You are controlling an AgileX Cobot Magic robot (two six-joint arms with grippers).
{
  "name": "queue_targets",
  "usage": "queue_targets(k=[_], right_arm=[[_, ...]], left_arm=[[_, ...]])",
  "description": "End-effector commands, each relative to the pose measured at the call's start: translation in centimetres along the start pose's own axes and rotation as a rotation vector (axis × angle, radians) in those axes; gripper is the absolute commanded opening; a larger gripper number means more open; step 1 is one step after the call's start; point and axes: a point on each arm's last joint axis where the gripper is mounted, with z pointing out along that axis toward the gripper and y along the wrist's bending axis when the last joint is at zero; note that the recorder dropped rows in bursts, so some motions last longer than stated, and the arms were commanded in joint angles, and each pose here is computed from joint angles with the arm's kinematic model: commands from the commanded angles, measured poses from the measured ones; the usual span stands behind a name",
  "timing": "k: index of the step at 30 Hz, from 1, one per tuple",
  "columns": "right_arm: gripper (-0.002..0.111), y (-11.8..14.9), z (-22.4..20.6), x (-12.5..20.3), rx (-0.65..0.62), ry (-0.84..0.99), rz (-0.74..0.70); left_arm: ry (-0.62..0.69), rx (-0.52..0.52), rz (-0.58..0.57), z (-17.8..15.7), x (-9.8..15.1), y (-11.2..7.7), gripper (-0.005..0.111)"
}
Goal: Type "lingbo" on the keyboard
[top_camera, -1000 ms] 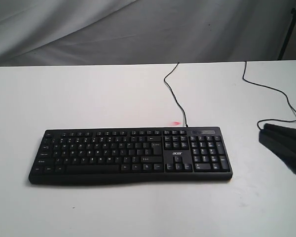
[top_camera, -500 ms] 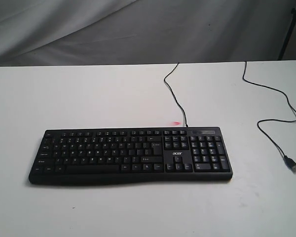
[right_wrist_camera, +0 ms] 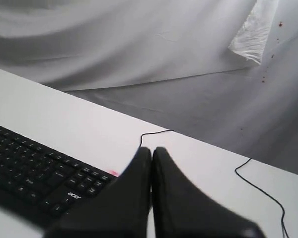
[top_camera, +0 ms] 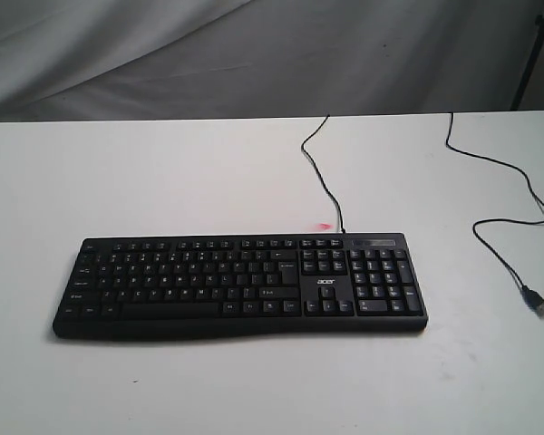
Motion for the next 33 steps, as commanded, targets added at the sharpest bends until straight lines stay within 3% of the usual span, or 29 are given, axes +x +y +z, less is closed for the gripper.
queue_targets(k=[1,33], right_arm=[[0.000,0.1,0.2,1.0,0.020,-0.005,0.036],[0.000,0.2,0.0,2.7,0.005,0.187,0.026]], left_arm=[[0.003,0.004,-0.003,0.1,0.1,0.0,0.001],[0.003,0.004,-0.003,0.1,0.1,0.0,0.001]])
